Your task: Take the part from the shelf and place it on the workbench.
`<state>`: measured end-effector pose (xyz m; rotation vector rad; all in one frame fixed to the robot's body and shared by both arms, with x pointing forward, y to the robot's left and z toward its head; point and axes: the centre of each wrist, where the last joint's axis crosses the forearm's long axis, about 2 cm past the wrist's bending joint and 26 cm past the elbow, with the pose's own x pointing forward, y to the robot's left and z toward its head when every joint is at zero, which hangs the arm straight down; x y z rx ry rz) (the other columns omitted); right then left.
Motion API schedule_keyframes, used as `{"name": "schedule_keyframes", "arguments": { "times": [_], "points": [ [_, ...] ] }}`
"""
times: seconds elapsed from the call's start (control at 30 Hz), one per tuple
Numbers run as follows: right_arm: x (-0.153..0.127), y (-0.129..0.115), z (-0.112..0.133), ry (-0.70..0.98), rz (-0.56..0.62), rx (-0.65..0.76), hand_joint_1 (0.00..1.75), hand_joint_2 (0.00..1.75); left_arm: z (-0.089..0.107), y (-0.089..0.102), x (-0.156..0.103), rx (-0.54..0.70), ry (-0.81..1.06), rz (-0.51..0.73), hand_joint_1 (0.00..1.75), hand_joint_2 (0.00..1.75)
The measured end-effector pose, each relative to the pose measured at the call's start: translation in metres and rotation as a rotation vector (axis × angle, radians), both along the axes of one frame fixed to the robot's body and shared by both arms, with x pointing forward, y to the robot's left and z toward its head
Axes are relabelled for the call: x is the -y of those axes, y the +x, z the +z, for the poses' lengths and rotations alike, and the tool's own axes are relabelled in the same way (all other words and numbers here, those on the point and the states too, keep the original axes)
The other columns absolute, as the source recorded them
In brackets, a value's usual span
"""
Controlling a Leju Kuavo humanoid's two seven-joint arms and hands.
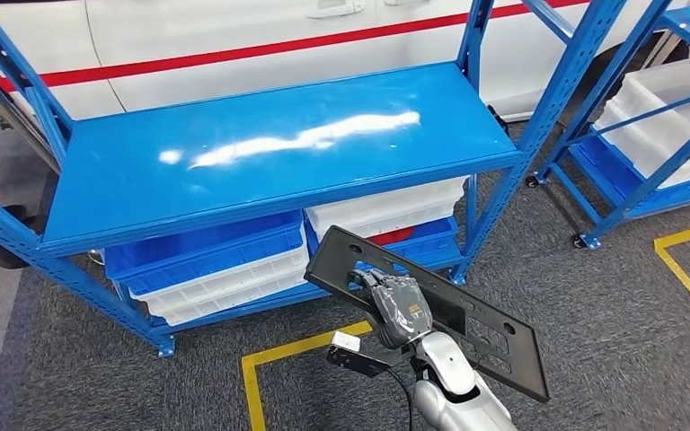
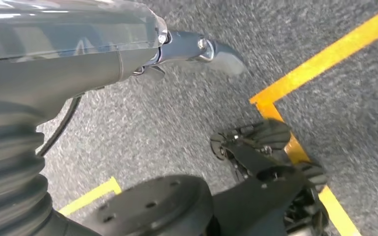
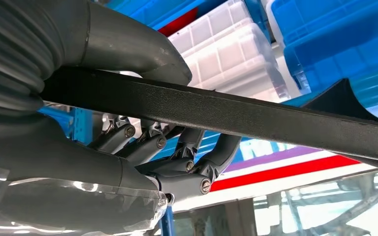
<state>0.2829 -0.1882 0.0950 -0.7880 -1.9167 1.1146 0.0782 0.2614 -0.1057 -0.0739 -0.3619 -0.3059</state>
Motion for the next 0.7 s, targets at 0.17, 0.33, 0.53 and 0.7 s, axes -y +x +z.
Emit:
{"name": "schedule_keyframes", "arguments": {
  "times": [0.17, 0.33, 0.53, 0.7],
  "points": [
    [0.0009, 0.0012, 0.0003, -0.002, -0.003, 0.001, 1.75, 1.75, 0.0004, 0.0015, 0.0015, 0.002, -0.007, 0.001, 0.0, 1.75],
    [0.0014, 0.0, -0.0014, -0.004, -0.005, -0.005, 1.75, 1.75, 0.0, -0.0004, 0.0017, -0.002, -0.009, 0.005, 0.0, 1.75],
    [0.0029, 0.0033, 0.0015, -0.003, -0.014, 0.007, 1.75, 1.75, 0.0006, 0.0023, 0.0024, 0.004, -0.012, 0.005, 0.0, 1.75],
    [0.003, 0.0031, 0.0015, 0.001, -0.021, 0.007, 1.75, 1.75, 0.0005, 0.0021, 0.0025, 0.002, -0.012, 0.003, 0.0, 1.75]
  ]
}}
